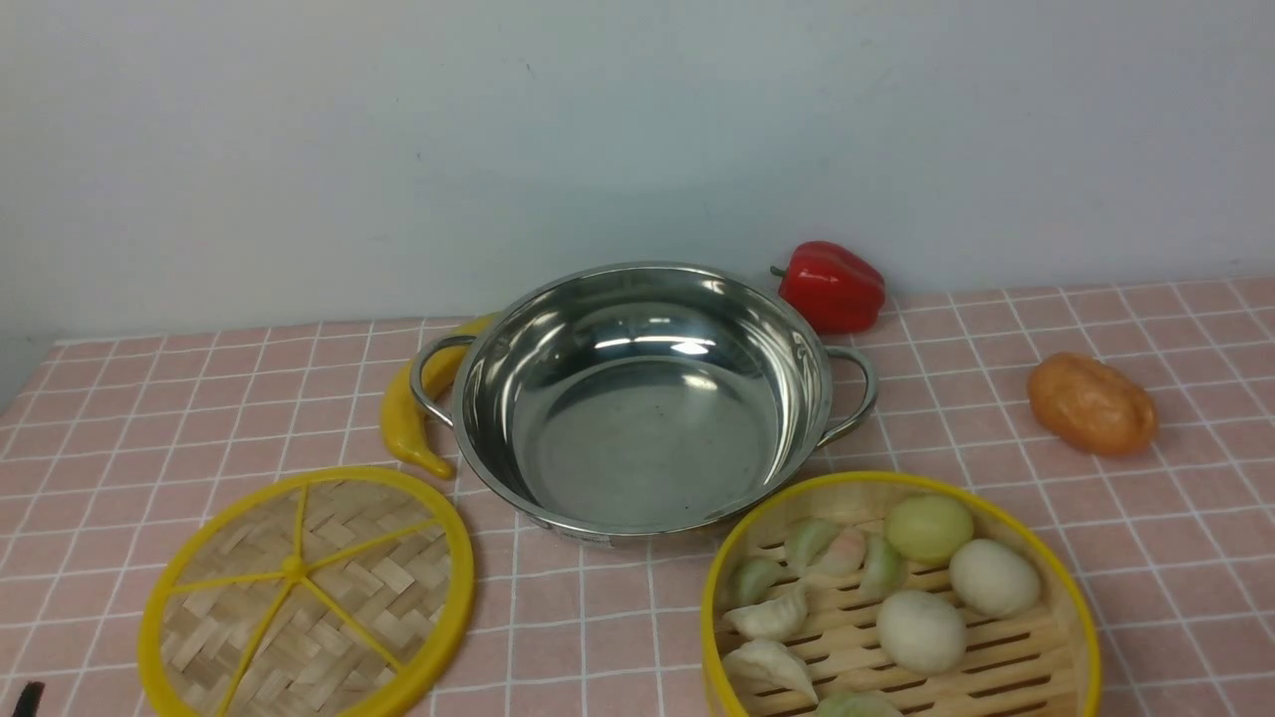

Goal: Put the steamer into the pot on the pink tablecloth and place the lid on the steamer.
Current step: 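Reach for and grasp the rim of the bamboo steamer holding the buns with the right gripper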

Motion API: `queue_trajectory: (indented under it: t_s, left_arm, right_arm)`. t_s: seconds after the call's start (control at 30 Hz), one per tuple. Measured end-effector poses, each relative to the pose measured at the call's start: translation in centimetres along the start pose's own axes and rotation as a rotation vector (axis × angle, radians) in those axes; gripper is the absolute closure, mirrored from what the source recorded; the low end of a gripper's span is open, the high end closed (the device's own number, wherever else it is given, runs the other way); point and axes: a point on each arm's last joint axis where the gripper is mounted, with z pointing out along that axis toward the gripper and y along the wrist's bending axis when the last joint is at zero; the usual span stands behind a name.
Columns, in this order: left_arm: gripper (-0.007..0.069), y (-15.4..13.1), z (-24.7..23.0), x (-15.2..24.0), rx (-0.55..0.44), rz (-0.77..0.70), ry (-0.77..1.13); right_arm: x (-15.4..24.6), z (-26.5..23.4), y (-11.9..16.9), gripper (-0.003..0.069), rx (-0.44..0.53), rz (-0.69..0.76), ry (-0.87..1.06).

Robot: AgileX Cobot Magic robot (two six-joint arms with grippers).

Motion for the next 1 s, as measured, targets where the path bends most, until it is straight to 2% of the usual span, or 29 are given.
queue_trajectory:
  t_s: [0.03, 0.1, 0.13, 0.2, 0.43, 0.57, 0.6, 0.63, 0.67, 0.8, 0.87, 0.93, 1.0]
  left_arm:
    - [0.0382, 0.1, 0.0, -0.3, -0.008, -0.039, -0.031]
    - [0.0382, 0.2, 0.0, -0.6, -0.017, -0.090, -0.071]
    - [0.0382, 0.3, -0.1, -1.1, -0.028, -0.150, -0.122]
    - [0.0382, 0.5, -0.1, -1.6, -0.041, -0.195, -0.176]
    - [0.0382, 0.9, -0.4, -2.5, -0.070, -0.219, -0.287]
    - [0.0382, 1.4, -1.0, -3.9, -0.112, -0.277, -0.459]
    - [0.0382, 1.8, -1.5, -4.7, -0.118, -0.316, -0.579]
    - [0.0382, 1.9, -1.7, -5.0, -0.119, -0.333, -0.612]
    - [0.0382, 2.3, -2.5, -5.9, -0.133, -0.370, -0.762]
    - [0.0382, 2.8, -5.5, -7.9, -0.116, -0.431, -1.163]
    - [0.0382, 3.0, -6.3, -8.6, -0.101, -0.431, -1.247]
    - [0.0382, 3.7, -7.9, -10.3, -0.075, -0.424, -1.376]
    - [0.0382, 4.6, -8.9, -12.2, -0.056, -0.423, -1.398]
  right_arm:
    - [-0.1, 0.0, 0.2, 0.0416, -0.019, 0.097, -0.015]
    - [-0.3, 0.0, 0.3, 0.0416, -0.034, 0.174, -0.027]
    - [-0.5, 0.0, 0.4, 0.0416, -0.054, 0.270, -0.044]
    - [-0.7, 0.0, 0.6, 0.0416, -0.074, 0.373, -0.063]
    - [-1.5, -0.2, 0.7, 0.0416, -0.115, 0.450, -0.147]
    - [-2.9, -0.5, 0.8, 0.0416, -0.183, 0.545, -0.295]
    - [-4.0, -1.0, 0.9, 0.0416, -0.237, 0.598, -0.409]
    - [-4.1, -1.0, 0.9, 0.0416, -0.247, 0.604, -0.424]
    - [-5.5, -1.9, 1.0, 0.0416, -0.329, 0.644, -0.585]
    - [-8.7, -4.7, 1.8, 0.0416, -0.509, 0.632, -0.902]
    - [-9.7, -5.5, 2.4, 0.0416, -0.545, 0.614, -0.945]
    - [-11.7, -6.8, 3.9, 0.0416, -0.576, 0.533, -0.968]
    - [-13.6, -7.6, 5.6, 0.0416, -0.567, 0.407, -0.929]
